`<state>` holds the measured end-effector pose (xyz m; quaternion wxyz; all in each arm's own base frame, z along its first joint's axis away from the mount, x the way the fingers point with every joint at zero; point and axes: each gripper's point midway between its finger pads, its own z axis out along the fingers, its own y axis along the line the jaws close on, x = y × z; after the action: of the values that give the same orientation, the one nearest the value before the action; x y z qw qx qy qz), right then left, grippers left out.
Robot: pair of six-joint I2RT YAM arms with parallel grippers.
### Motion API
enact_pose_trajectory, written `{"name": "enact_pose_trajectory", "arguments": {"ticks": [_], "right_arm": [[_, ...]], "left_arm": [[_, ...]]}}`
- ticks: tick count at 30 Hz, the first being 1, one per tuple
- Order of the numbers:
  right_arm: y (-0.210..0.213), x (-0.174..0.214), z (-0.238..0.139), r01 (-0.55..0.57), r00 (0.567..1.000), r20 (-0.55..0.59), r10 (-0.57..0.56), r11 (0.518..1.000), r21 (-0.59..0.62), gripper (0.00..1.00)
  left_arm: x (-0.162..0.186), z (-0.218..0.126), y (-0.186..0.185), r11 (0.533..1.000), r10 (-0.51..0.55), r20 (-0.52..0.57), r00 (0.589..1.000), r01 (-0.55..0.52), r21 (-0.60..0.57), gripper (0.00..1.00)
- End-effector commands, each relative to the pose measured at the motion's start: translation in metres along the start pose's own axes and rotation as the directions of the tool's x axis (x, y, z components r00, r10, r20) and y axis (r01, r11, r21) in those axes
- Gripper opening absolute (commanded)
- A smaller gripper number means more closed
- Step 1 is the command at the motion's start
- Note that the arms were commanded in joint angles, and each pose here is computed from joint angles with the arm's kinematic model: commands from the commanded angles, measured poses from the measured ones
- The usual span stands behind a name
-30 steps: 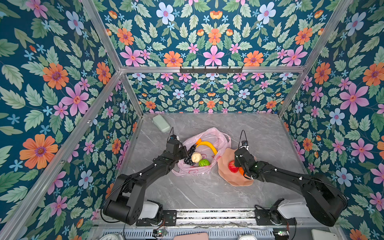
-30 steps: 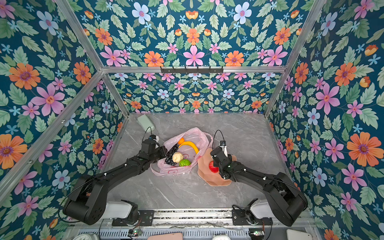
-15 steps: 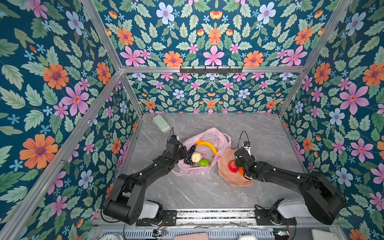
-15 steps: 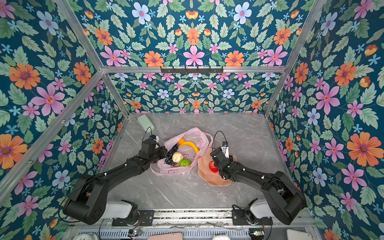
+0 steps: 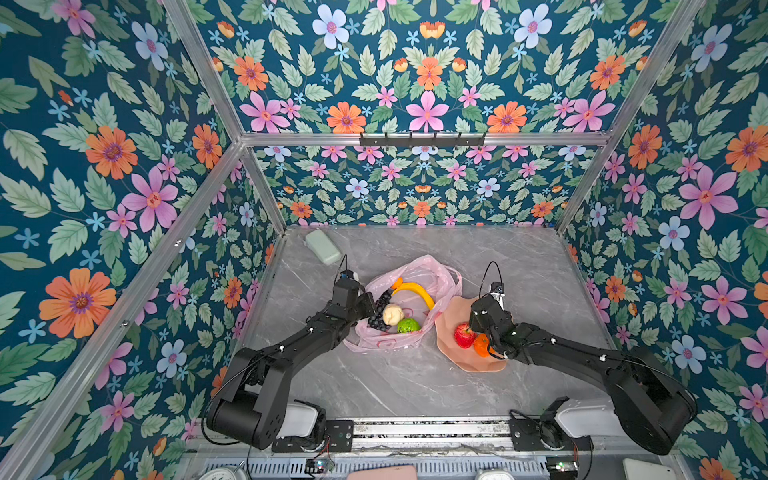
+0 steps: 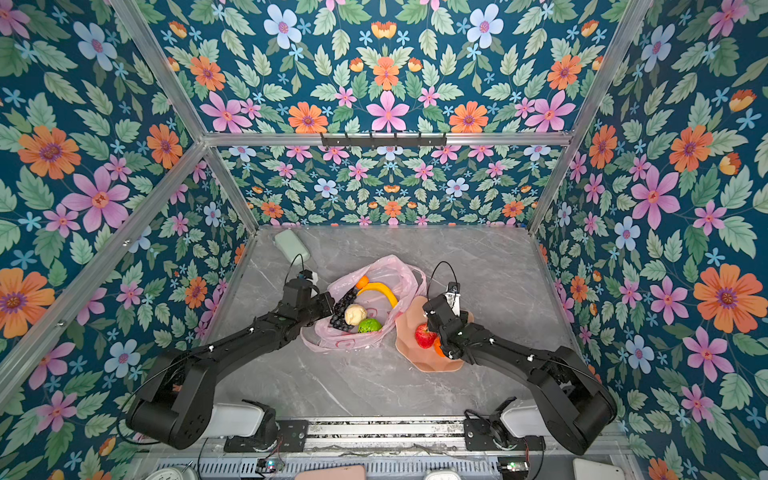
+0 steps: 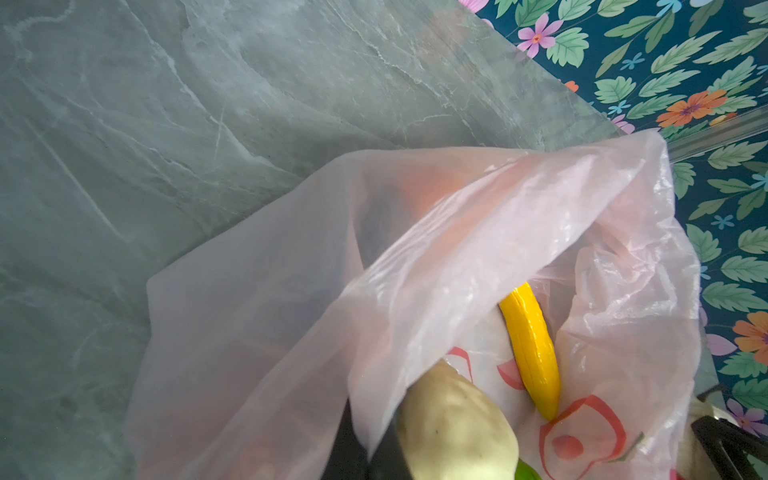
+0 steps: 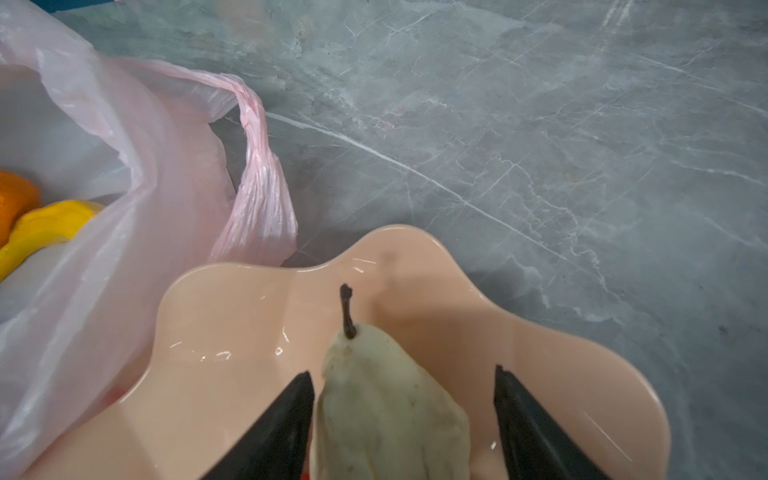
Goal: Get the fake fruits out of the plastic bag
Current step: 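Lower the cream pear into the bowl and open the right gripper, then move the right gripper back over the bag toward the cream lumpy fruit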
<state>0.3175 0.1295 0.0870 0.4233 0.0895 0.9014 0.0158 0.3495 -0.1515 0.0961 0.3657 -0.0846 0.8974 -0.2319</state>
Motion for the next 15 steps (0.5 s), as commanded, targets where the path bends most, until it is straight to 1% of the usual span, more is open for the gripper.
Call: {"name": "enact_pose_trajectory", "arguments": {"ticks": [1,3,5,9,11,15], "right_arm": [[-0.002,-0.006,-0.006,-0.017,1.000,0.005,0.017,1.000,0.004,0.70],[-0.002,-0.013,-0.014,-0.021,1.000,0.010,0.021,1.000,0.001,0.70],[0.001,-0.025,-0.025,-0.026,0.999,0.027,0.027,0.999,-0.029,0.70],[0.018,-0.043,-0.044,-0.006,0.999,0.044,0.012,0.991,-0.134,0.70],[0.033,-0.050,-0.052,0.013,0.999,0.034,-0.006,0.979,-0.206,0.68],[0.062,-0.057,-0.061,0.035,0.999,-0.004,-0.038,0.953,-0.300,0.66]], "left_arm": [[-0.002,0.000,-0.001,1.000,0.005,0.007,1.000,-0.005,0.003,0.00],[-0.003,-0.001,-0.002,1.000,0.007,0.009,1.000,-0.007,0.004,0.00],[-0.003,0.000,-0.003,1.000,0.007,0.008,1.000,-0.007,0.006,0.00],[-0.004,0.000,-0.003,1.000,0.007,0.007,1.000,-0.007,0.009,0.00],[-0.006,0.000,-0.005,1.000,0.007,0.010,1.000,-0.007,0.015,0.00],[-0.009,-0.002,-0.008,1.000,0.009,0.016,1.000,-0.010,0.022,0.00]]}}
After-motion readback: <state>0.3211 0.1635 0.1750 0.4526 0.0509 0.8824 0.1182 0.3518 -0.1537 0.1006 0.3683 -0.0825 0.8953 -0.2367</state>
